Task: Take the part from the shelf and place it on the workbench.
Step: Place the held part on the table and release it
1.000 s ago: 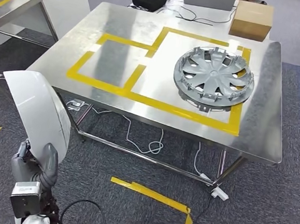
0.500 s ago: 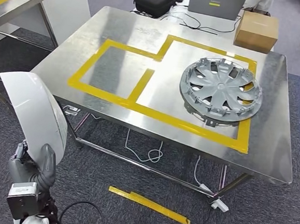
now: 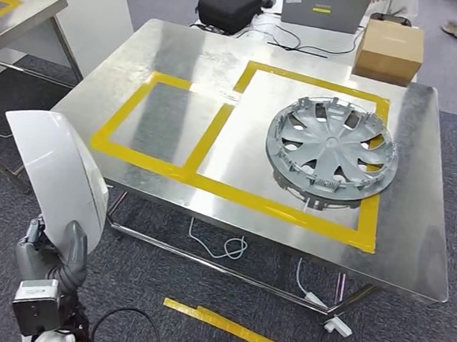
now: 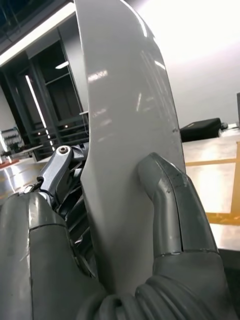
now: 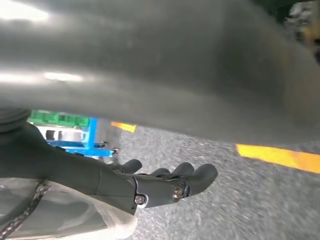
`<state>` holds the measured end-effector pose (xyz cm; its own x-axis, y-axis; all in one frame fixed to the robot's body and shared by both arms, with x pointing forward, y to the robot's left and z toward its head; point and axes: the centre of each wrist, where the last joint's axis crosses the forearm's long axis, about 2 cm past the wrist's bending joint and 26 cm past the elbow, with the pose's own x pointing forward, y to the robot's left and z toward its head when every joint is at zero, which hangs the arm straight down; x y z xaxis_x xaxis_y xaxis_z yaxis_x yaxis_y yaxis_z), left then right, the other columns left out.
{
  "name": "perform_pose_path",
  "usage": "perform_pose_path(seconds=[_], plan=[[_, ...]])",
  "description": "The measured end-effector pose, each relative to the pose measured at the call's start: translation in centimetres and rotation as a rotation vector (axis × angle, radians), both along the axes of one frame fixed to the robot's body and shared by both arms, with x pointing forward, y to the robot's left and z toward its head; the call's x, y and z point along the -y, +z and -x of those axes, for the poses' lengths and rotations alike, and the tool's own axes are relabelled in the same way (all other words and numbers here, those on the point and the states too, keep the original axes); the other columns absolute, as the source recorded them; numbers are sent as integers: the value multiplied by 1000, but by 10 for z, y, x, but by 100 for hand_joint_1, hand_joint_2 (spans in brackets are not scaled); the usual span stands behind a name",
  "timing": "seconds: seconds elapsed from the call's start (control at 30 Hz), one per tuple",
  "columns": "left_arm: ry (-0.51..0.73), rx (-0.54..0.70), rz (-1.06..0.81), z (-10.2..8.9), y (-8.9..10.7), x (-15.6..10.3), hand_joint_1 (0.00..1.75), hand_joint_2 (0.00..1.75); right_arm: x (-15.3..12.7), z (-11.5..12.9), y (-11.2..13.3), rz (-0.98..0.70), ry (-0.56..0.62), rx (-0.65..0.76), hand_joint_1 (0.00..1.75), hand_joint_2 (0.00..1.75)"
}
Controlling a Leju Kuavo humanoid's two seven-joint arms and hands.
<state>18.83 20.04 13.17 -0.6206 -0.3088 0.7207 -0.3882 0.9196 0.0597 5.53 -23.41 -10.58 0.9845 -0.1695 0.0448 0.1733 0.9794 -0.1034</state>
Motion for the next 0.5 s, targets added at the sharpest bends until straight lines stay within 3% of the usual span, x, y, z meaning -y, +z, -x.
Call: perform_pose_path(seconds=[0.3, 0.5], plan=[[-2, 1, -11, 0, 0, 0, 175, 175, 0, 0, 0, 21, 7, 5, 0, 0], [-20, 62, -151, -10, 6, 12, 175, 175, 2, -7, 1, 96, 49, 14, 0, 0]])
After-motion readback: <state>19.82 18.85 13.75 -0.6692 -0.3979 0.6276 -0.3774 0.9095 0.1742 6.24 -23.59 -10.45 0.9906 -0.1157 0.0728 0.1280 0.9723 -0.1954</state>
